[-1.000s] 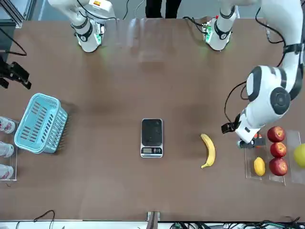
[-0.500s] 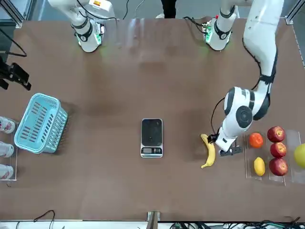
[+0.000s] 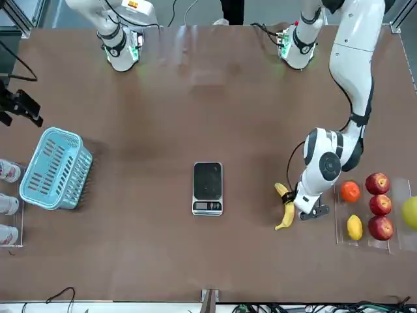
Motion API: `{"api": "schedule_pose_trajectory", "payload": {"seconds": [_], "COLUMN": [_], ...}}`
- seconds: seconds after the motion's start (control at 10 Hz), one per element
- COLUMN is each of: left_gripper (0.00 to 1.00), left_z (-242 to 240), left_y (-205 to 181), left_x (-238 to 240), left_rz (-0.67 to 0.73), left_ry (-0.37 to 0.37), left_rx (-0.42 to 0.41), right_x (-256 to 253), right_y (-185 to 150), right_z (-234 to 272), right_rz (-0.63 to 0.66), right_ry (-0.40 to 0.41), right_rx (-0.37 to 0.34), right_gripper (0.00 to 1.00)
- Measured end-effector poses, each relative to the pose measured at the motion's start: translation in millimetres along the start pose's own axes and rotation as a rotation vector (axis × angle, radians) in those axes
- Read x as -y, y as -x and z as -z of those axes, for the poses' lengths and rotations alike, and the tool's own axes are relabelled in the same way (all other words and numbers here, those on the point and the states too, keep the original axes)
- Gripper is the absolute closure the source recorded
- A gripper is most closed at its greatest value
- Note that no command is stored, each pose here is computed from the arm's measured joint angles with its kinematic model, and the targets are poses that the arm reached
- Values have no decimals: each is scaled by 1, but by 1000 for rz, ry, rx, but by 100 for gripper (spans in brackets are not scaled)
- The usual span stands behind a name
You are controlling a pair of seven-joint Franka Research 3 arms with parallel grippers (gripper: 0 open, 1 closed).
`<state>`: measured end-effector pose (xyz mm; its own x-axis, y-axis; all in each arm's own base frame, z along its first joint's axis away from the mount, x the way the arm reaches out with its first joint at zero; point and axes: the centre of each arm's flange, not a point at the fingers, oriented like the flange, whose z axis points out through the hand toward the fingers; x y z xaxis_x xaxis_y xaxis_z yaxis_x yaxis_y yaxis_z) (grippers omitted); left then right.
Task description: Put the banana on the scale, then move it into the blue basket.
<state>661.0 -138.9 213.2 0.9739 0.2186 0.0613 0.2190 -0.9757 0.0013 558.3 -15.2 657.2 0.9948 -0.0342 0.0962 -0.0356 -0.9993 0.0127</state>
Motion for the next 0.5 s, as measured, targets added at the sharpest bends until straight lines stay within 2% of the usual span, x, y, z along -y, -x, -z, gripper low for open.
{"api": "schedule_pose_trajectory", "payload": {"seconds": [0.3, 0.5], "left_gripper": [9, 22], "left_z": [-30, -35], "left_y": [3, 3], "left_x": [-2, -3], "left_rz": [9, 11], "left_ry": [-11, -9], "left_rx": [32, 31], "right_x": [0, 1], "right_y": [-1, -2], "right_z": [-2, -4], "right_rz": [0, 0], "right_ry": [0, 1], "right_rx": [3, 5], "right_gripper": [0, 0]}}
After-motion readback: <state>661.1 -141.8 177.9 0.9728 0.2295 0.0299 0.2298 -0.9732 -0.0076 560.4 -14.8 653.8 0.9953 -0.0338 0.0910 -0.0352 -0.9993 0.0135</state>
